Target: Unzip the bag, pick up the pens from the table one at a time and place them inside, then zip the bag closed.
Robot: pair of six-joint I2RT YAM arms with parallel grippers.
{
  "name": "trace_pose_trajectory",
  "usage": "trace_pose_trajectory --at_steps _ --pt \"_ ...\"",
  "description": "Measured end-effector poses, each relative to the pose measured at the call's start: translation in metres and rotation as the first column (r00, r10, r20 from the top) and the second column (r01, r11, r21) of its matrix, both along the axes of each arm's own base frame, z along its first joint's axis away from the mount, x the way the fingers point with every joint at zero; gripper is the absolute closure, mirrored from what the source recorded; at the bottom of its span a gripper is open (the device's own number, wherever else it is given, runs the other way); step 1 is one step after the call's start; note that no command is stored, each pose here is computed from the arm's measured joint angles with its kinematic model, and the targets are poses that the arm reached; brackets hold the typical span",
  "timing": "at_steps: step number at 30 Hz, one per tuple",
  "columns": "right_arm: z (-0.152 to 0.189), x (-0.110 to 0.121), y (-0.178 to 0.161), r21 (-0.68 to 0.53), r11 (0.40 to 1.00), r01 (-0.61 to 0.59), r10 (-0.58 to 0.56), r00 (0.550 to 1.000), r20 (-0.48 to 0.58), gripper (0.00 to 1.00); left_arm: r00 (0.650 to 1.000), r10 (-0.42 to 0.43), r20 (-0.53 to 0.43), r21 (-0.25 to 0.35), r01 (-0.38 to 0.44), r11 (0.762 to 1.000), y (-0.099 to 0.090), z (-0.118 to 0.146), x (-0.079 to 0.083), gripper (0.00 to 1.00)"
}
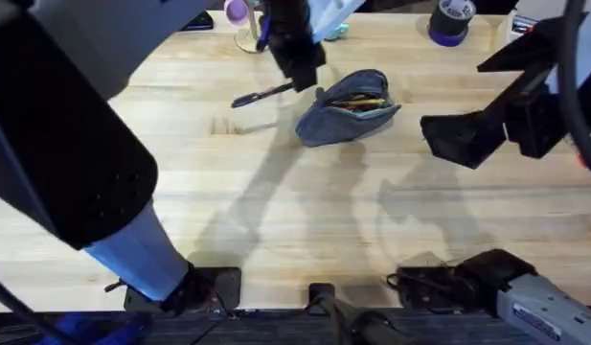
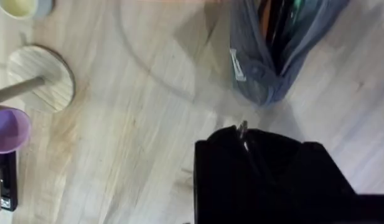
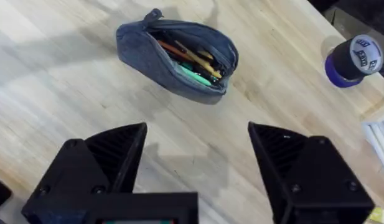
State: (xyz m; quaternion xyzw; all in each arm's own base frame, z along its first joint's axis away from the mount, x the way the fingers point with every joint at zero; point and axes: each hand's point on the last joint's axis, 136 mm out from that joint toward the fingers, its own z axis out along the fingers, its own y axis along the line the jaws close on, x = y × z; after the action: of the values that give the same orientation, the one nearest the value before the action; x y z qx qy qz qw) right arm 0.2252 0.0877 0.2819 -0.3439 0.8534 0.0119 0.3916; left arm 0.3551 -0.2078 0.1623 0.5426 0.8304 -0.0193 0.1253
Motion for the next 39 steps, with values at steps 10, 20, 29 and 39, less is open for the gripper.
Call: trace_pose_trajectory --at_steps 10,20,29,39 --pt "0.001 -0.001 0.0 0.001 1.0 0.0 0.0 1.0 0.006 0.003 0.991 0.027 0.131 -0.144 -0.008 0.989 -0.059 0.017 0.015 0.957" --pt "0.017 -0.011 -0.012 0.0 0.999 0.032 -0.032 0.996 0.086 0.004 0.966 -0.01 0.258 -0.288 0.087 0.954 -0.126 0.043 0.016 0.957" --pt "0.018 -0.011 -0.016 -0.016 0.999 0.048 -0.047 0.994 0.095 0.004 0.955 0.007 0.298 -0.367 0.108 0.924 -0.15 0.058 0.017 0.957" --pt "0.018 -0.01 -0.016 -0.018 0.999 0.051 -0.049 0.994 0.095 0.003 0.965 0.04 0.259 -0.395 0.068 0.916 -0.156 0.047 0.02 0.957"
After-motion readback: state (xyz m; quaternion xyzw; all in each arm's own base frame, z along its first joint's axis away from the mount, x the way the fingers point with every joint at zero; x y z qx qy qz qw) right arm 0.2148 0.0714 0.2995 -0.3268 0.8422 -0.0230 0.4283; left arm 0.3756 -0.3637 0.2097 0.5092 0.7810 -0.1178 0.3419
